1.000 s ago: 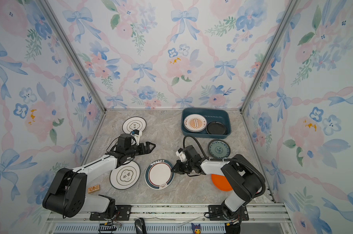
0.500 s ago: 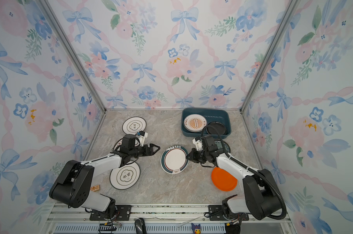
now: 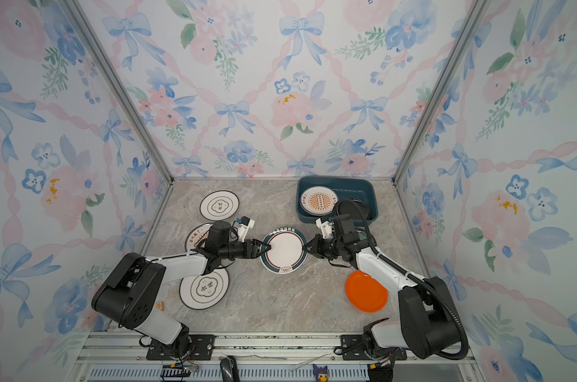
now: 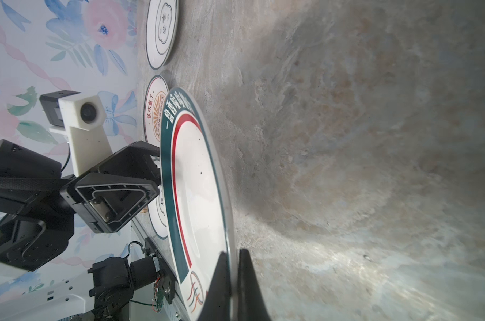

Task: Place the plates into the plastic bin on the countertop
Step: Pick up the plate from the bottom-center of the table.

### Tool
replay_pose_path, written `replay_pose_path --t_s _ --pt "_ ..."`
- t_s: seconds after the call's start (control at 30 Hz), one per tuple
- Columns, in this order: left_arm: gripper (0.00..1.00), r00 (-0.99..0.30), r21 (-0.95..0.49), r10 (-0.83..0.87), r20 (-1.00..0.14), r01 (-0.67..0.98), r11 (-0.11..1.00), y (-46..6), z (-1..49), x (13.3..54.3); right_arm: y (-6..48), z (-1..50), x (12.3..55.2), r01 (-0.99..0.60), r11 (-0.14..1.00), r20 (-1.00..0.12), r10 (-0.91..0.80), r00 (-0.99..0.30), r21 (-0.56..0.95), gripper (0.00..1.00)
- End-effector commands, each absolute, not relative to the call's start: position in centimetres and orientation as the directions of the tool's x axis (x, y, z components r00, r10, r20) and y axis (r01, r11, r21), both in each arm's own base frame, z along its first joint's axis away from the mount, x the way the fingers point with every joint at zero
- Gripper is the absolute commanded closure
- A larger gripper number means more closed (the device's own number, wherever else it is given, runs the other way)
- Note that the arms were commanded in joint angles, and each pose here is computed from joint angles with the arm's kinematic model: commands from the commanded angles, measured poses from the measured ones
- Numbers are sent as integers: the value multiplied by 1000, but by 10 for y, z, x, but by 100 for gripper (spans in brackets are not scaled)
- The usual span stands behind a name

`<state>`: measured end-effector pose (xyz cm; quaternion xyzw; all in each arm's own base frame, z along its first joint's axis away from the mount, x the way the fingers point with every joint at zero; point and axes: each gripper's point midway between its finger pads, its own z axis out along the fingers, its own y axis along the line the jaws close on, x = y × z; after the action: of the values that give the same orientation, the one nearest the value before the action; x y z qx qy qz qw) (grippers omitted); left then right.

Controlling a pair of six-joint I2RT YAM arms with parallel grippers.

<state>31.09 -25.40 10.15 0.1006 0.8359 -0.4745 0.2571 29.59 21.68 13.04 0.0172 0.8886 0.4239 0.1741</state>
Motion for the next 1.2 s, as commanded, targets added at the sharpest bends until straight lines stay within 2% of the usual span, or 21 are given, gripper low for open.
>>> replay_pose_path --t_s 0.0,0.2,0.23,0.43,0.47,0.57,0.7,0.83,1.03,1.17 --pt "49 -854 -754 -61 -517 421 504 -258 97 306 225 161 311 -178 581 -350 198 -915 794 100" --pt "70 -855 -772 -56 -516 436 463 -263 106 305 229 164 314 -193 571 -361 196 -912 798 100" --pt "76 -853 -772 -55 -518 439 459 -264 108 305 230 164 314 -196 570 -362 192 -912 798 100" --pt "88 -853 -782 -53 -518 448 434 -266 117 303 234 162 315 -230 560 -382 169 -908 796 100" --pt "91 -853 -783 -52 -519 450 430 -266 118 303 236 163 315 -247 547 -390 161 -907 800 98" --pt "100 -849 -784 -53 -526 459 417 -267 124 302 241 166 316 -287 508 -408 143 -902 812 83" --pt "100 -848 -791 -54 -527 466 397 -269 130 301 251 182 313 -388 413 -469 111 -877 824 66" --pt "100 -845 -793 -58 -532 473 384 -270 135 301 255 192 309 -461 354 -519 87 -850 814 61" --pt "100 -844 -796 -59 -533 476 374 -272 139 302 260 188 308 -469 315 -514 74 -855 825 64" --pt "100 -840 -795 -61 -539 482 369 -273 143 303 262 185 310 -460 286 -501 88 -861 840 80"
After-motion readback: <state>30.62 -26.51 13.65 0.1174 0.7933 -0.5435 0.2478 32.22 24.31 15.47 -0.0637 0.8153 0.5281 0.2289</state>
